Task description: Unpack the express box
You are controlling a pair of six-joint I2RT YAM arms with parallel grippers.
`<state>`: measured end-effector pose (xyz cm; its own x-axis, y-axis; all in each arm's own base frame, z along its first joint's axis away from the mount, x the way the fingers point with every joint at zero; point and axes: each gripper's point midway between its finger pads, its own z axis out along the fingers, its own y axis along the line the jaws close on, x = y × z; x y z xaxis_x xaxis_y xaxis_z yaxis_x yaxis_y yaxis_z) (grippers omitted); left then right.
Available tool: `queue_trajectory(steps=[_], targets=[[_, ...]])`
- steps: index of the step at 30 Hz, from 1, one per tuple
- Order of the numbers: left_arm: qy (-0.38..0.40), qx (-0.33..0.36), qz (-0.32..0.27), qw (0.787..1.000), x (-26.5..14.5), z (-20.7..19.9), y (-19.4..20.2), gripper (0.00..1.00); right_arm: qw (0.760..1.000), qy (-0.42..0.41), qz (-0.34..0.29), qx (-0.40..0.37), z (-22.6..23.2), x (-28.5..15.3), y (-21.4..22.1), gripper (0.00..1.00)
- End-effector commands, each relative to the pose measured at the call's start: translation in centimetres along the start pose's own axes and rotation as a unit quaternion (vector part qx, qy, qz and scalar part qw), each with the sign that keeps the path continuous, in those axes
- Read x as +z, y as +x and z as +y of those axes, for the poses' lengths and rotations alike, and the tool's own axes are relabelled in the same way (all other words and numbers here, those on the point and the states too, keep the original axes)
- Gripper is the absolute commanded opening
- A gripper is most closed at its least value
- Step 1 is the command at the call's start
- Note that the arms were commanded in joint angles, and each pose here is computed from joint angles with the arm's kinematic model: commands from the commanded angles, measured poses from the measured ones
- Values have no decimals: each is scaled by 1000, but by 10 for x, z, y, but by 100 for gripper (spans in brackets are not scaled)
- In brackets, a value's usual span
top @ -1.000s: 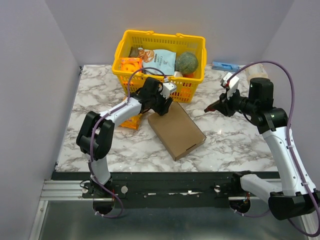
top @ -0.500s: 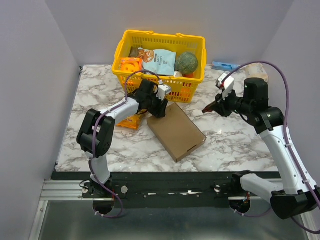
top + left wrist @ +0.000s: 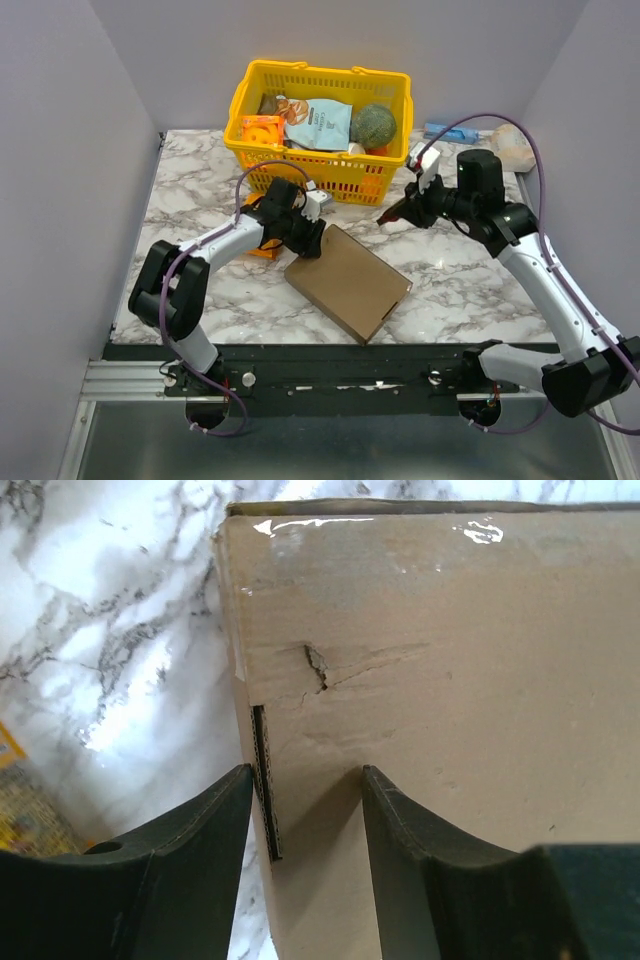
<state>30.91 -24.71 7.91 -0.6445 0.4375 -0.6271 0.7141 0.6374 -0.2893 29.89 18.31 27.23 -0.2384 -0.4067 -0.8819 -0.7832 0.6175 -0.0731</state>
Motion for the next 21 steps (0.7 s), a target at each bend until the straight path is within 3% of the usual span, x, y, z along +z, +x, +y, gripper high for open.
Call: queue_trajectory(steps=[1, 5, 10, 12, 14, 17, 19, 21], targets=[[27, 31, 8, 999, -19, -22, 12, 59, 996, -55, -70, -7, 11, 20, -31, 0], [40, 52, -25, 998, -29, -28, -12, 60, 997, -11, -67, 41, -14, 34, -49, 0], [65, 18, -34, 997, -18, -29, -28, 59, 998, -46, -35, -6, -14, 44, -55, 0], [109, 15, -38, 993, -17, -37, -30, 59, 997, -71, -37, -9, -5, 49, -47, 0], [119, 5, -27, 993, -8, -34, -24, 59, 997, -41, -59, 10, -16, 55, -54, 0], [115, -16, -11, 993, 1, -25, -19, 59, 995, -85, -41, -29, -7, 65, -49, 0], [125, -27, -6, 992, 5, -24, -17, 58, 999, -48, -21, 7, -14, 75, -49, 0], [126, -28, 0, 992, 8, -23, -12, 58, 1000, -17, -22, -3, -19, 80, -47, 0]])
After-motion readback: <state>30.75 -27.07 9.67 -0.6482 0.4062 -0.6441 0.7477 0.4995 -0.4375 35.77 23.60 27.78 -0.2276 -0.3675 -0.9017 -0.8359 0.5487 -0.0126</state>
